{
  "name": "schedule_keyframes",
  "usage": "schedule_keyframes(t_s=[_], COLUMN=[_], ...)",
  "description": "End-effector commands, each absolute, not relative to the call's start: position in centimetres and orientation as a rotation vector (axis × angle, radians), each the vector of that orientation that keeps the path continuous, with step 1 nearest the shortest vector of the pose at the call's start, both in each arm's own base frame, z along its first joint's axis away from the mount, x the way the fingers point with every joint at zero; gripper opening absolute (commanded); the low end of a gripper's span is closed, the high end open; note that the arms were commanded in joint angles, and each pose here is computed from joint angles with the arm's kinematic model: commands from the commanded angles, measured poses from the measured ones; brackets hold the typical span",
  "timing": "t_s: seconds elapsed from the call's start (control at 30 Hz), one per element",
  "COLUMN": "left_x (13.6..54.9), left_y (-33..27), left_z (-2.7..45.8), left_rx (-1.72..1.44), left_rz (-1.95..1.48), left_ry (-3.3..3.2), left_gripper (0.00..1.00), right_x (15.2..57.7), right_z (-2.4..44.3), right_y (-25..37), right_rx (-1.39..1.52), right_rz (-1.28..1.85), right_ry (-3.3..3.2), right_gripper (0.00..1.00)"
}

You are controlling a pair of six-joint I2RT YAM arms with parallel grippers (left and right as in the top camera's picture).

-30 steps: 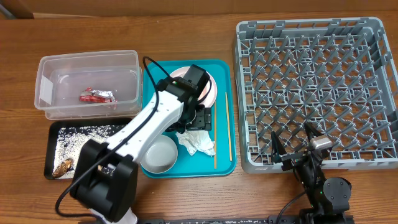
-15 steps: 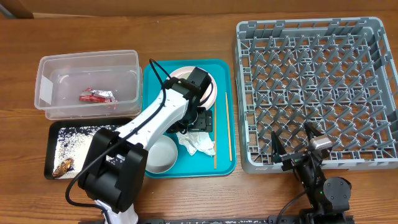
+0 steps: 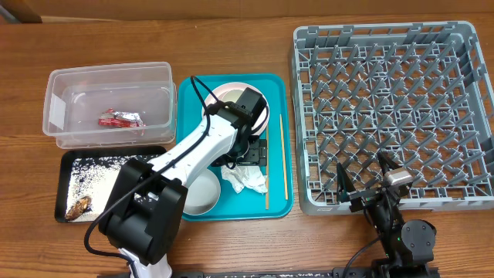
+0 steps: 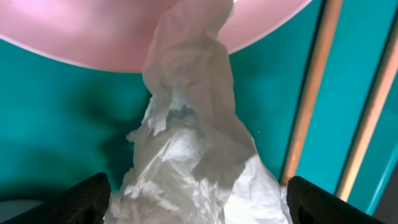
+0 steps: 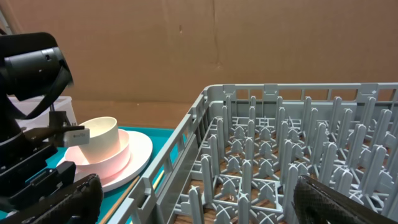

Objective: Sort waste into correct bins and load items into the dishwasher

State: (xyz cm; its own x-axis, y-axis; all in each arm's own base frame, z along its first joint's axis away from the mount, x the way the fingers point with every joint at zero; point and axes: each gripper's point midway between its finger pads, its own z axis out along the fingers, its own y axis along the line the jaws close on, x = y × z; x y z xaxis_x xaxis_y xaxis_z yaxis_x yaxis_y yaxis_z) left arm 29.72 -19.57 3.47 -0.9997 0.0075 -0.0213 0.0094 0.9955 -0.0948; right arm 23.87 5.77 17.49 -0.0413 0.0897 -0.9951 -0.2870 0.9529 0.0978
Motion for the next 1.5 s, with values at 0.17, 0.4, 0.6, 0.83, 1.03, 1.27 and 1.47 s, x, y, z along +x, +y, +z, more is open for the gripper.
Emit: schedule_keyframes(t_s=[0.17,0.4,0.6,0.83,1.03,1.27,1.47], left_x=[29.0,29.1,29.3,29.6,29.8,29.6,30.5], left_y=[-19.2,-19.2,-19.3,-19.5,-19.6,-19.5,-19.8], left_z=[1.8,1.8,1.8,1.8,1.8,1.8,3.9], left_rx=[0.015,0.016,0.016,0.017,0.017,0.023,0.013], left_rz=[-0.122,-0.126,-0.131,-0.144,-0.151,-0.145,-0.169], left_ry=[3.141,3.136,3.130,3.115,3.106,3.116,3.092], left_gripper=[0.89,0.74,0.56,0.31,0.13,0.04,0.04], right_x=[23.9,23.9,23.9,23.9,23.9,23.9,23.9], right_z=[17.3,17.3,17.3,17.3,17.3,17.3,17.3], right_y=[5.8,5.8,5.8,5.8,5.8,5.8,5.8], right_rx=[-0.158,-0.158,-0.158,-0.158,-0.158,-0.158,-0.158], right_rz=[0.298,0.298,0.298,0.298,0.299,0.299,0.298], right_ry=[1.581,1.581,1.581,1.581,1.581,1.581,1.581], right_gripper=[1.00,1.00,1.00,1.00,1.00,1.00,1.00])
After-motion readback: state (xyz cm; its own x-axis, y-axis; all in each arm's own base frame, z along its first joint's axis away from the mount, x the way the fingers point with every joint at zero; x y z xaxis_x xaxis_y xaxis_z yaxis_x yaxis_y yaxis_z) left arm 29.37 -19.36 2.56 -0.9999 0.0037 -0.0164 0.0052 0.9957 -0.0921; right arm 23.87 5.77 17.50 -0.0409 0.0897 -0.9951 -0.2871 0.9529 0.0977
